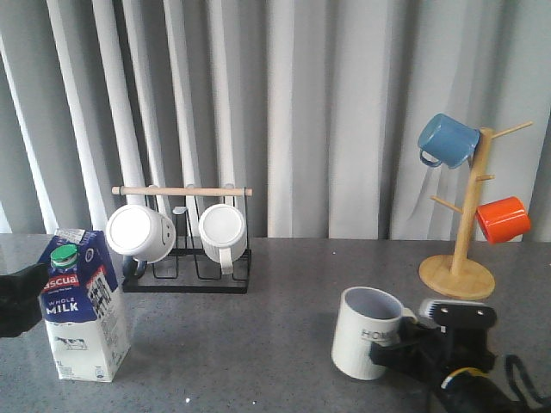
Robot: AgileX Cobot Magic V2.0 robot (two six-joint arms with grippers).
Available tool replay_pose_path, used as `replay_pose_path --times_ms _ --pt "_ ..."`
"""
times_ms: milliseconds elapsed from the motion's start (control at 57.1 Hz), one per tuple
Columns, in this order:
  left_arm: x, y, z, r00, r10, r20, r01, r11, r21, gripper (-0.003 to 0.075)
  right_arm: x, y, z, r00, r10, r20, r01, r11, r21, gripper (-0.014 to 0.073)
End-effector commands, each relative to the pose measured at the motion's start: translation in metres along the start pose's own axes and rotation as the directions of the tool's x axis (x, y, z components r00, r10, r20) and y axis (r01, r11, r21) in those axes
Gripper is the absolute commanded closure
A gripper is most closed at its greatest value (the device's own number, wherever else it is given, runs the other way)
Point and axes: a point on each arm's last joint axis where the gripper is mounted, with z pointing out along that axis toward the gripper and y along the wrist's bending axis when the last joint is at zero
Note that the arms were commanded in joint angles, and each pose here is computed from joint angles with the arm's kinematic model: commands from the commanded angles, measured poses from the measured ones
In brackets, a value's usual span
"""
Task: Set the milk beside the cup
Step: 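Slide the white HOME mug with the right gripper toward the table center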
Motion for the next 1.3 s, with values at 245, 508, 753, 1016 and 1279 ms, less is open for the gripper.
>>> replay_pose_path --times_ms 245,508,753,1016,1279 --pt "-0.02 -0.004 -0.004 0.994 -0.006 0.111 0.003 1.0 0.026 0.0168 -0.022 0.092 0.013 0.991 -0.107 0.083 0.105 0.994 0.023 0.0599" --pt "-0.02 -0.004 -0.004 0.994 -0.005 0.111 0.002 1.0 0.026 0.0168 -0.014 0.102 0.01 0.991 -0.123 0.048 0.12 0.99 0.068 0.0592" --pt "-0.02 -0.004 -0.004 0.994 -0.005 0.111 0.002 1.0 0.026 0.0168 -0.016 0.104 0.003 0.989 -0.141 0.032 0.14 0.99 0.03 0.051" --pt "-0.02 -0.004 -0.004 0.994 -0.005 0.111 0.002 1.0 0.026 0.0168 -0.016 0.096 -0.022 0.98 -0.191 0.06 0.191 0.982 -0.002 0.0371" --pt "-0.02 -0.004 -0.004 0.994 -0.005 0.111 0.002 1.0 0.026 0.0168 -0.024 0.09 -0.053 0.968 -0.237 0.082 0.242 0.968 -0.065 0.0282"
